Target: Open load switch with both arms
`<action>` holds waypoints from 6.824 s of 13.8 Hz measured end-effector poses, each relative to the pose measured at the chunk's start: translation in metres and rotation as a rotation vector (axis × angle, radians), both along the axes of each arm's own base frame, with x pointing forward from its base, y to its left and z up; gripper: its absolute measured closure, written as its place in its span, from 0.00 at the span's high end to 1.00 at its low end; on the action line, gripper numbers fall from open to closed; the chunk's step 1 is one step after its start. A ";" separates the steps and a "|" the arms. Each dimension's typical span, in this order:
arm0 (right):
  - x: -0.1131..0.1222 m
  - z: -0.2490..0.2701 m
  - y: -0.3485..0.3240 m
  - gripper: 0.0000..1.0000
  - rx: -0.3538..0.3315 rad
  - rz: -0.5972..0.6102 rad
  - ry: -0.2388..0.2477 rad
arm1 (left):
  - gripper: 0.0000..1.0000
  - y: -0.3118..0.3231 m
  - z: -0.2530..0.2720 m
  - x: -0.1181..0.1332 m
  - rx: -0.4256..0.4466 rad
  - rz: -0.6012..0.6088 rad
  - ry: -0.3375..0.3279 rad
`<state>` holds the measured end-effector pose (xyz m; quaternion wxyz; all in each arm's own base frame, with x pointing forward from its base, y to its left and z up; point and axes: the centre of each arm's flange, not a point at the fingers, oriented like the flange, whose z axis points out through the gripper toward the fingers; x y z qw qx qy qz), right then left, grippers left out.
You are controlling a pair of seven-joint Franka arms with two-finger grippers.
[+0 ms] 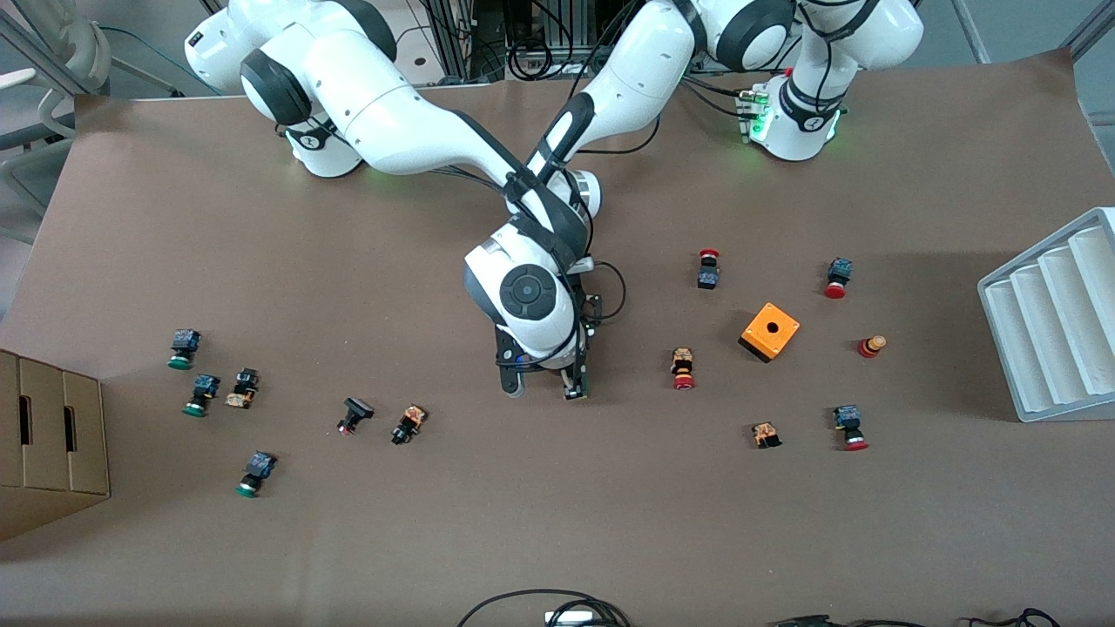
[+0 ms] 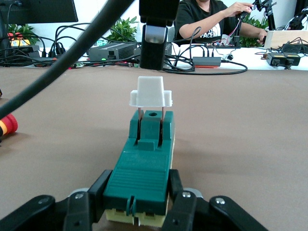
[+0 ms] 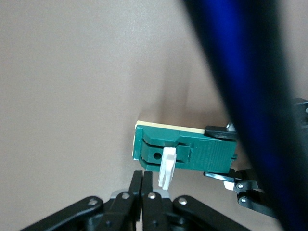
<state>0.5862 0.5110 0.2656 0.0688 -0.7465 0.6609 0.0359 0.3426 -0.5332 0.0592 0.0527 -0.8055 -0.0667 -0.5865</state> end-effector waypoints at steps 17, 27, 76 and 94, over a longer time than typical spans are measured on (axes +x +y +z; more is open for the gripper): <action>-0.009 -0.011 0.003 0.07 -0.015 0.017 0.016 | 0.53 0.000 0.000 0.000 0.001 -0.001 0.001; -0.023 -0.017 0.000 0.09 -0.038 0.055 0.039 | 0.53 0.000 0.000 0.000 0.001 -0.001 0.001; 0.005 0.029 -0.034 0.95 0.007 0.094 -0.020 | 0.55 -0.001 0.001 0.001 -0.003 0.002 0.000; -0.021 0.317 -0.315 1.00 0.042 1.022 -0.042 | 1.00 -0.008 0.000 -0.014 -0.023 -0.005 0.013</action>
